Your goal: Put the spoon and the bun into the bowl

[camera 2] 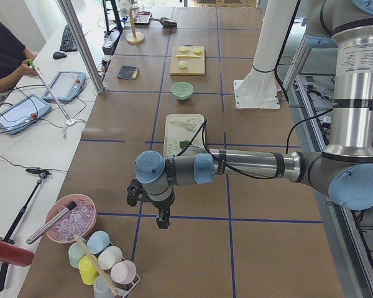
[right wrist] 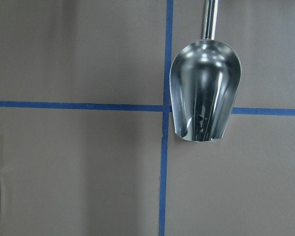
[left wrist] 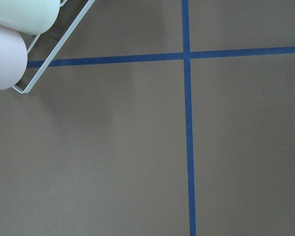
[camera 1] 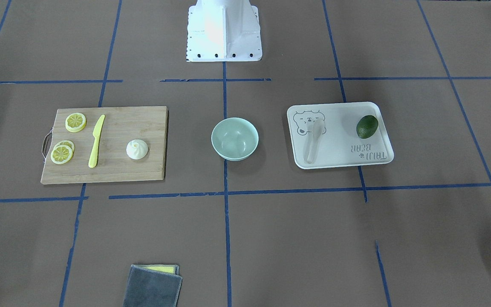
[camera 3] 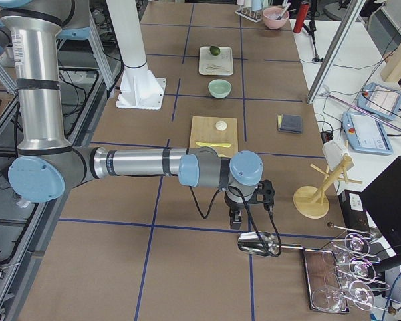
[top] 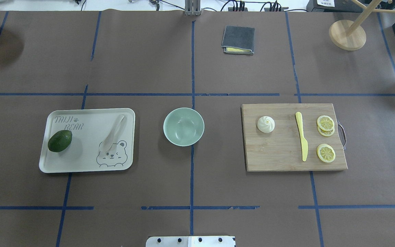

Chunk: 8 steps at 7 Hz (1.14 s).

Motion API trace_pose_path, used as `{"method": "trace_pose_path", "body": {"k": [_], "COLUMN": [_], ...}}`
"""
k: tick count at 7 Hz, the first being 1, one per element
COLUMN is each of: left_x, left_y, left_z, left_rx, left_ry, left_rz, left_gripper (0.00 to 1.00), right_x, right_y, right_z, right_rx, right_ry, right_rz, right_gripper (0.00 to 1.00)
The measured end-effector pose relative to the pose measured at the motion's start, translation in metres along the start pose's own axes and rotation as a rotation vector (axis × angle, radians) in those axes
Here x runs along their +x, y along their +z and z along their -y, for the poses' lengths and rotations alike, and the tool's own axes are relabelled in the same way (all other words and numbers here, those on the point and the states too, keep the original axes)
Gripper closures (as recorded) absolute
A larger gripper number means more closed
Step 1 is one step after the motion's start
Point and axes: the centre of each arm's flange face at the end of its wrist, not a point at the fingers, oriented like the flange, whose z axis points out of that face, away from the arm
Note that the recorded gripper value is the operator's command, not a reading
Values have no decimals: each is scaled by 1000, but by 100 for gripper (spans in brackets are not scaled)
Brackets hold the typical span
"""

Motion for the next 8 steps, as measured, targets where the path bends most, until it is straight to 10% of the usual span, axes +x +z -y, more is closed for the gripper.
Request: {"method": "trace_pose_path", "body": {"k": [4, 8], "left_x": [26, 185], "left_y": [-2, -5], "left_z": [22, 83], "left_rx": [96, 222], "left_ry": [147, 278], "left_rz": [18, -34], "left_gripper": [0, 0], "right_x": [-7, -58], "right_y": [-2, -24], "right_z": [6, 37], "right_rx": [3, 46], "right_ry": [-10, -104], "right_rz": [3, 3], "right_gripper": [0, 0]}}
